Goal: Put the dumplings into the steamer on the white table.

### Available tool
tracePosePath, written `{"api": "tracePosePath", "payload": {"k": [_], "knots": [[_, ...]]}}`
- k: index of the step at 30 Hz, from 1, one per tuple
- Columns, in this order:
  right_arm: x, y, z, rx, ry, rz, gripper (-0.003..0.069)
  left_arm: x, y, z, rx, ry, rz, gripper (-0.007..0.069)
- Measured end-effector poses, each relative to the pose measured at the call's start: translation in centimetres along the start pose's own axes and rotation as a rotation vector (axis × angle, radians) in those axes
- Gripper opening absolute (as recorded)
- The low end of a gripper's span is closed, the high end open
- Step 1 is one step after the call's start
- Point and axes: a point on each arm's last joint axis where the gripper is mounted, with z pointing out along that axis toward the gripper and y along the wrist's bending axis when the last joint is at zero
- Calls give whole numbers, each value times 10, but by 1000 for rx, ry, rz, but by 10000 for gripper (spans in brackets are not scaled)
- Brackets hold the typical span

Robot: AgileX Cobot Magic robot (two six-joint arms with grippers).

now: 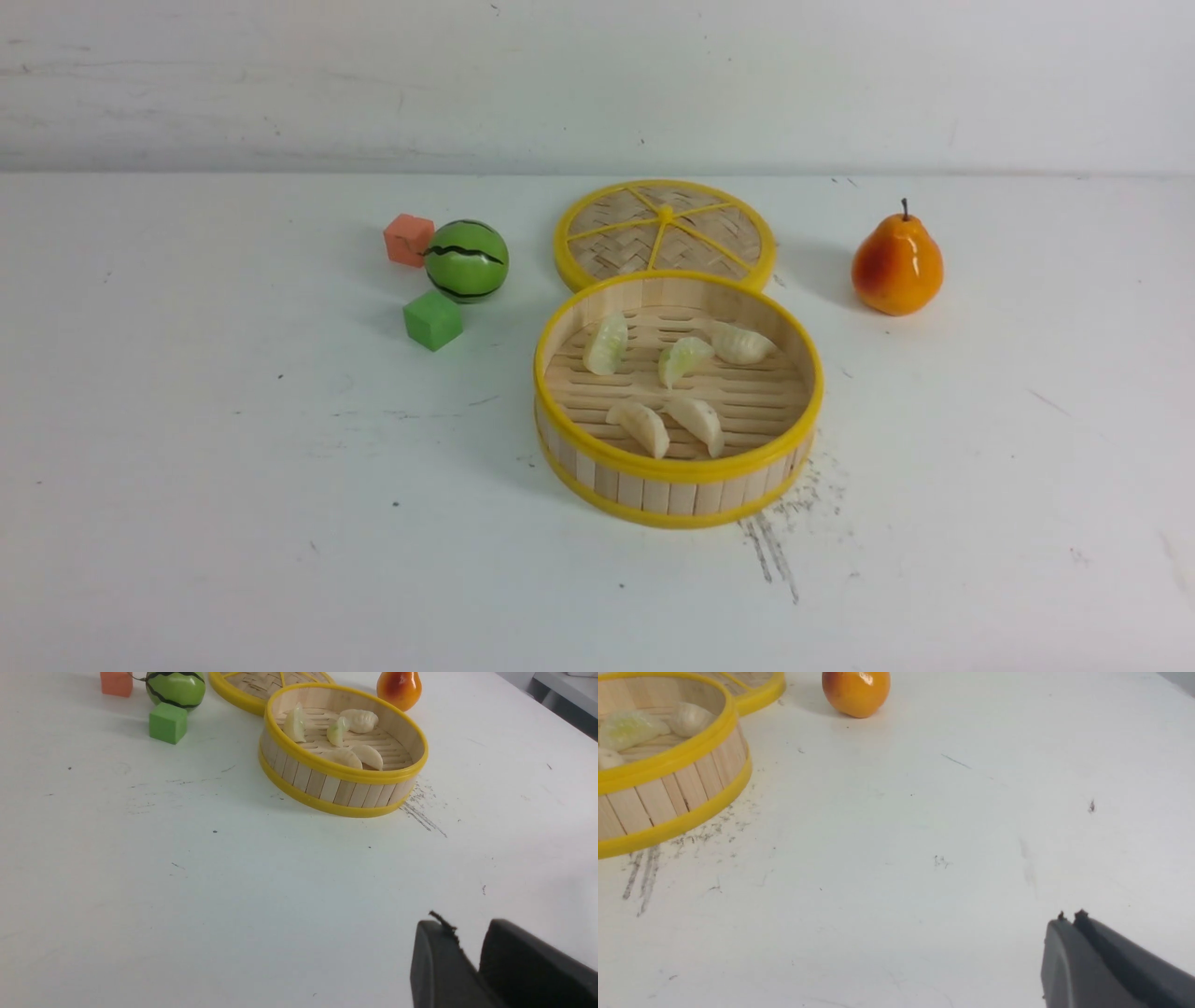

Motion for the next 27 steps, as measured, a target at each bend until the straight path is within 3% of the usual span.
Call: {"api": "tracePosePath", "payload": {"k": [9,27], "knots": [[1,5,-1,-84,25,-31,-3,0,0,0,-1,0,1,143],[1,5,-1,-86,25,-32,9,0,0,0,-1,0,1,144]]}}
